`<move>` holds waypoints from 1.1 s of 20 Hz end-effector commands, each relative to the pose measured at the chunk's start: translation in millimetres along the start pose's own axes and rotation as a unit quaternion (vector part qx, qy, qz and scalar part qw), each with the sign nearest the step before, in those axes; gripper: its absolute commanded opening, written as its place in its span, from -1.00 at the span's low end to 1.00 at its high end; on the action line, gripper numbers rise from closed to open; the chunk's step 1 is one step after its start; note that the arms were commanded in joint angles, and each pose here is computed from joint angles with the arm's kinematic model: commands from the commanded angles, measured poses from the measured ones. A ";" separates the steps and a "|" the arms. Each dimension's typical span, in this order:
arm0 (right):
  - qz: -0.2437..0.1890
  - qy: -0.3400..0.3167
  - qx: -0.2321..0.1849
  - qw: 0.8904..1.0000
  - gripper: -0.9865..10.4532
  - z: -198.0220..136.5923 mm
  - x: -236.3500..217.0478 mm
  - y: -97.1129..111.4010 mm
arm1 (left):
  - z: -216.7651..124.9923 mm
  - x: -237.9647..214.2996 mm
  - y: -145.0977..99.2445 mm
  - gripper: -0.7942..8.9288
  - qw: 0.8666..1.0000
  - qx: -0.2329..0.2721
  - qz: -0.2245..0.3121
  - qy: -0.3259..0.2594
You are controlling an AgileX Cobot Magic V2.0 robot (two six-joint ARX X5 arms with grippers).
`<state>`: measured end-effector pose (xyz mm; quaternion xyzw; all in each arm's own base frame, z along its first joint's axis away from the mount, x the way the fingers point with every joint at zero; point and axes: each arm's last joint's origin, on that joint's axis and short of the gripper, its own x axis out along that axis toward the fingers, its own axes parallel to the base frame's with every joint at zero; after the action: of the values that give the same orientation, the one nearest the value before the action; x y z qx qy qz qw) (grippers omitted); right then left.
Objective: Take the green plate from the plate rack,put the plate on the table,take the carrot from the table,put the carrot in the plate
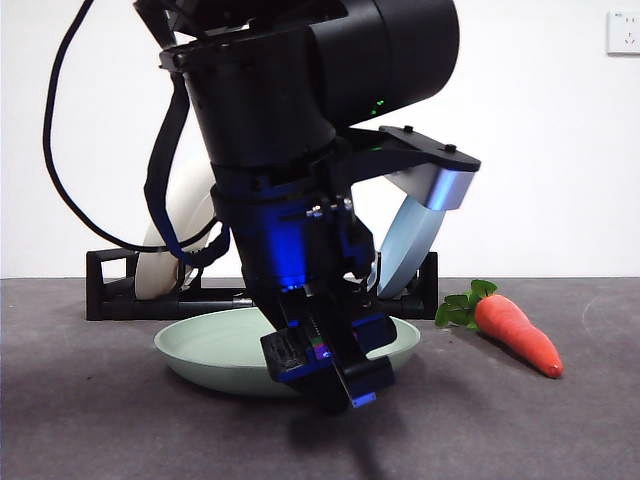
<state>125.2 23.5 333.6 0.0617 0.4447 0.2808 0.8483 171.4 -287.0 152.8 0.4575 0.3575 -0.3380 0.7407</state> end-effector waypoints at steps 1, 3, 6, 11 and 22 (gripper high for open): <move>0.000 0.002 0.003 1.000 0.38 2.9 2.3 -1.3 | -1.0 1.3 -1.6 -0.43 1.000 -0.004 -0.008 0.007; 0.000 -0.003 0.006 1.000 0.38 8.7 6.9 -4.5 | 5.6 -9.8 4.8 -0.43 1.000 -0.013 -0.006 -0.001; -0.001 -0.012 0.015 1.000 0.38 23.1 19.7 -13.3 | 19.3 -44.4 22.2 -0.43 0.998 -0.049 -0.001 -0.026; -0.021 -0.004 0.020 1.000 0.38 52.9 62.7 -37.2 | 33.7 -126.6 59.8 -0.43 0.988 -0.127 0.005 -0.086; -0.152 0.048 -0.028 0.987 0.38 80.4 202.9 -69.2 | -18.5 -275.7 106.5 -0.43 0.941 -0.260 0.010 -0.215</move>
<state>307.7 85.0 212.1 -0.0460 0.4796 0.1656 0.8605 113.7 -183.8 425.1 0.1799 0.2565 -0.3192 0.8944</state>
